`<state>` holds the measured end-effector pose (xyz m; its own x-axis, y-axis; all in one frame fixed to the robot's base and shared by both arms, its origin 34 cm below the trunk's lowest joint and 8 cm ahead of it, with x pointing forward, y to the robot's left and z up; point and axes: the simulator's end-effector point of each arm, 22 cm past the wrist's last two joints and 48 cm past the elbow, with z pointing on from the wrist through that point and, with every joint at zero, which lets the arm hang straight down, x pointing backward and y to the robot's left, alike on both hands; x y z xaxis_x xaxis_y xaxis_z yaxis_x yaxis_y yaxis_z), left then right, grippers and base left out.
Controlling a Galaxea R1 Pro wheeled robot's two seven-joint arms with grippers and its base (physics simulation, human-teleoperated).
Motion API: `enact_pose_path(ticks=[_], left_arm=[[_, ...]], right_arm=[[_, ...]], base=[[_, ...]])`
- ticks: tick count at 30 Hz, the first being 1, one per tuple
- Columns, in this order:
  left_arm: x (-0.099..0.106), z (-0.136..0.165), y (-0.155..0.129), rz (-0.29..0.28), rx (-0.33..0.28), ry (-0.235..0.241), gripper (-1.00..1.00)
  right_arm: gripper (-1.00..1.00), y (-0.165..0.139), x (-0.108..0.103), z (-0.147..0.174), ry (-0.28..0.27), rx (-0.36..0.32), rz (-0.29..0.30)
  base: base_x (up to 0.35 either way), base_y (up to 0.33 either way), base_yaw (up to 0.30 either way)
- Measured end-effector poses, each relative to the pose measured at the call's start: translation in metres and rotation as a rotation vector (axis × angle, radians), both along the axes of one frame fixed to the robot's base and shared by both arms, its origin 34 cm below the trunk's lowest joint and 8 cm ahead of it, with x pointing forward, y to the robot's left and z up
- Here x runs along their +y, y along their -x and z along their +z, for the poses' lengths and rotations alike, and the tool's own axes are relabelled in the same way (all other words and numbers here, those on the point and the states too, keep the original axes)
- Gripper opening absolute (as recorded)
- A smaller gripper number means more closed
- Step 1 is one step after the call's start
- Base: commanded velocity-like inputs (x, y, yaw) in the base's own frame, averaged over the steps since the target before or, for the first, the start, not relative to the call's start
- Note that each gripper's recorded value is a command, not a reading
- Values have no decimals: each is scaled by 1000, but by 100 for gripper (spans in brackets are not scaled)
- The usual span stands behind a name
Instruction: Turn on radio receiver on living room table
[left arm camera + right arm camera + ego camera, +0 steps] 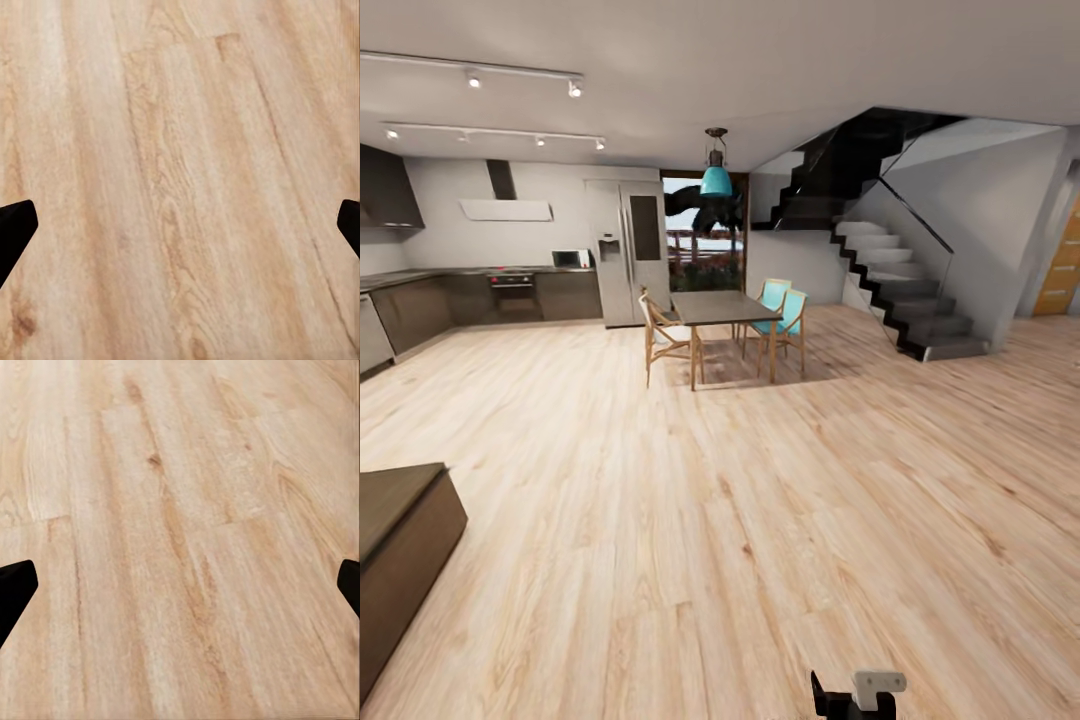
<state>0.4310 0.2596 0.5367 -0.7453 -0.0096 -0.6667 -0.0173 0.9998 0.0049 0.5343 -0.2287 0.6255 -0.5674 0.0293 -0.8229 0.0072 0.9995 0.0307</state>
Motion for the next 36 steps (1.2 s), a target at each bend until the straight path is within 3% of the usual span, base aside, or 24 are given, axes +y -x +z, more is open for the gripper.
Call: enact_pose_path(ticks=[36], left_arm=[[0,0,0,0,0,1,100]], right_arm=[[100,0,0,0,0,0,0]], base=[[0,0,-256]])
